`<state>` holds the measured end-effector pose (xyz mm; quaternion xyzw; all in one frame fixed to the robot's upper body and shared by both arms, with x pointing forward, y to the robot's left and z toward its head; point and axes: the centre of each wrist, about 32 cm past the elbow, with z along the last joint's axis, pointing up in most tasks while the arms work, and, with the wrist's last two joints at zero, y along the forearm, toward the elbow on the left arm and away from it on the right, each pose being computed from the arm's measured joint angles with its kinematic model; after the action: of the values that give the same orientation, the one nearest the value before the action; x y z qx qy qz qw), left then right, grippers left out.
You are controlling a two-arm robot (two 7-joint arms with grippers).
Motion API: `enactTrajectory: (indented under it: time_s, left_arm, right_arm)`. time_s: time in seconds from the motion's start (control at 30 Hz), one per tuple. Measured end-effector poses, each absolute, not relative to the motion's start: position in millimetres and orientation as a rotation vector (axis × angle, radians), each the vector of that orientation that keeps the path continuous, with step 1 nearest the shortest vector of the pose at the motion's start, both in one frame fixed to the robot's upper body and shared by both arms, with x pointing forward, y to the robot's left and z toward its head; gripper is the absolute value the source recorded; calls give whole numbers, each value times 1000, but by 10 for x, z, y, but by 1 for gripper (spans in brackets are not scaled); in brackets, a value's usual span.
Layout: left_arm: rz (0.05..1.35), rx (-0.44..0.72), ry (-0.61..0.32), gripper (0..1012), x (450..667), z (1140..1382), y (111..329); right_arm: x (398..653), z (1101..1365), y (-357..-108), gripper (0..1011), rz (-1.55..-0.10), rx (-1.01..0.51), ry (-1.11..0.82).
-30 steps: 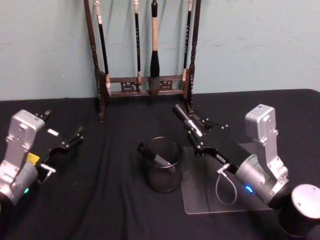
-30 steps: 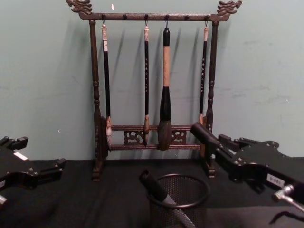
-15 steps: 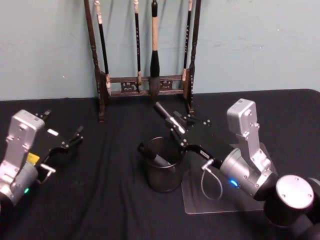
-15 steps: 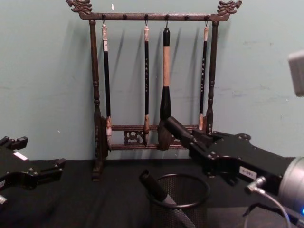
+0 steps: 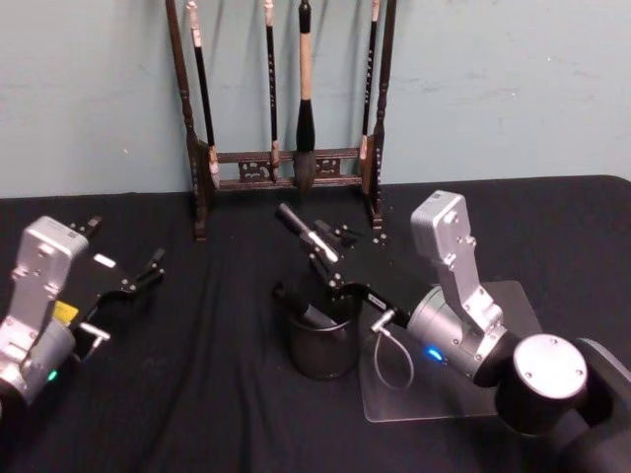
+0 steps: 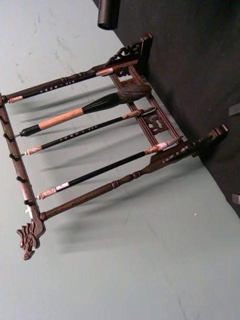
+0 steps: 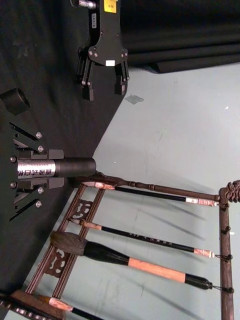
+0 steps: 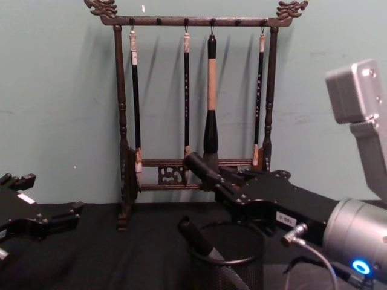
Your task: Pick up the water-based marker from the table and place it into the pen holder.
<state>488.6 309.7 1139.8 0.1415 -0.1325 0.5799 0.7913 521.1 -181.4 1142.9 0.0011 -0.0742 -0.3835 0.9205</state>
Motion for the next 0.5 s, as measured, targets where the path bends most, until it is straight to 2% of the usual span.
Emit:
enactTrajectory:
  time_s: [0.5]
  left_arm:
    - [1248,304,-285,1009,4886,11398,3097]
  right_arm:
    - [5365,11402,-1670,214,-758,-10,-146]
